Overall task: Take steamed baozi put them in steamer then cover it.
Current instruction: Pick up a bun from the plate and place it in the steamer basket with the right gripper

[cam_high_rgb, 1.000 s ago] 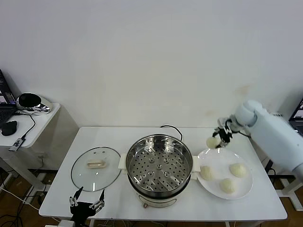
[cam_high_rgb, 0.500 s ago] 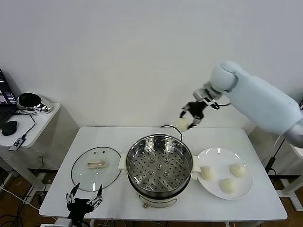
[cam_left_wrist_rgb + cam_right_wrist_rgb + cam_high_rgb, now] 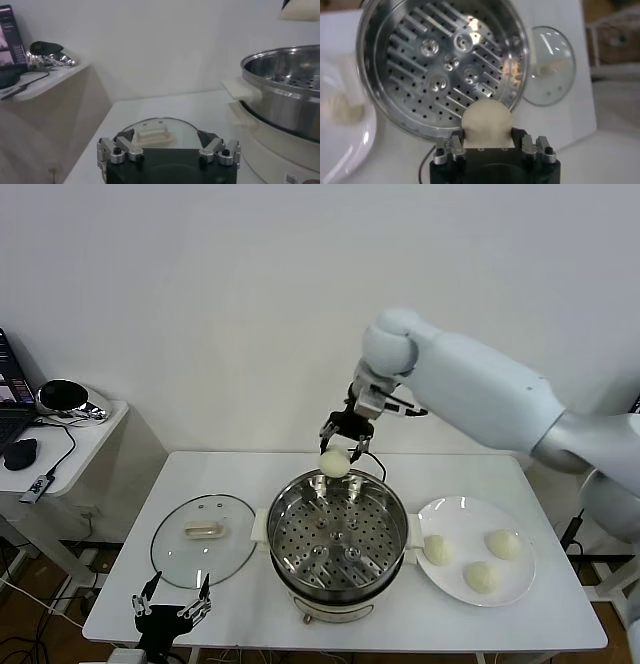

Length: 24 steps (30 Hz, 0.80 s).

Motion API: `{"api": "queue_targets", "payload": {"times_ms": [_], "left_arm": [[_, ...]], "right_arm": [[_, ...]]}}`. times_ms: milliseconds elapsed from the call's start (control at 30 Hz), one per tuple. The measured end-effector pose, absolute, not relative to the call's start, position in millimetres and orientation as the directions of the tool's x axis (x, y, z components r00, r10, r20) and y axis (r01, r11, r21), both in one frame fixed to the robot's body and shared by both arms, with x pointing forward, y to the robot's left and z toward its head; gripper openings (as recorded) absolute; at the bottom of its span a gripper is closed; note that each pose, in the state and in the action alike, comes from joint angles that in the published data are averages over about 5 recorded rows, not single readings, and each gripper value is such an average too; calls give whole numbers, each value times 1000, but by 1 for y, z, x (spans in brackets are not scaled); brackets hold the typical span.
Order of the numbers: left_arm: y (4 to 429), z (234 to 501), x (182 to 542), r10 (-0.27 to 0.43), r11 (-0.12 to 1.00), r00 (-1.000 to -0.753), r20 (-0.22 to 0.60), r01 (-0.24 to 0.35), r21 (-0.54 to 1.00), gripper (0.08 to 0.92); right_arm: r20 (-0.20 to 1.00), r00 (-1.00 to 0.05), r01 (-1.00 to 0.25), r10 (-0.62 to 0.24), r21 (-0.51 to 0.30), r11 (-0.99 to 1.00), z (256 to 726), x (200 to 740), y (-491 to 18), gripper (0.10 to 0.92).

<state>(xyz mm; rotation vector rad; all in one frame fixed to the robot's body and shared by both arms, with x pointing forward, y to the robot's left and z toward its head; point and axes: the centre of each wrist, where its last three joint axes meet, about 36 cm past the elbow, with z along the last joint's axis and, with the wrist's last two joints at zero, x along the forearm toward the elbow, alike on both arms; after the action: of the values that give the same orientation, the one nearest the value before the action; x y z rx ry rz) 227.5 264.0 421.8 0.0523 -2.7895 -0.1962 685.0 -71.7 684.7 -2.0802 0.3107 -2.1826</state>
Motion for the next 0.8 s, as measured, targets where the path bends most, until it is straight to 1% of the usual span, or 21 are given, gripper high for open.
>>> {"api": "queue_targets", "payload": {"times_ms": [333,600,800], "left_arm": [[261,422,233,-61,992,-944,323,-21,124,823],[263,418,233,-64,992,-941,333,-23,125,823],[264,417,233,-66,992,-939,336,-25,125,823]], "right_arm": [[986,-24,26,-163,-163,-986,648,684,-51,586],[990,-3,58,-142,-141,-988,624,681,-40,586],[992,7,59,-129,-129,-990,610,682,-38,585]]}}
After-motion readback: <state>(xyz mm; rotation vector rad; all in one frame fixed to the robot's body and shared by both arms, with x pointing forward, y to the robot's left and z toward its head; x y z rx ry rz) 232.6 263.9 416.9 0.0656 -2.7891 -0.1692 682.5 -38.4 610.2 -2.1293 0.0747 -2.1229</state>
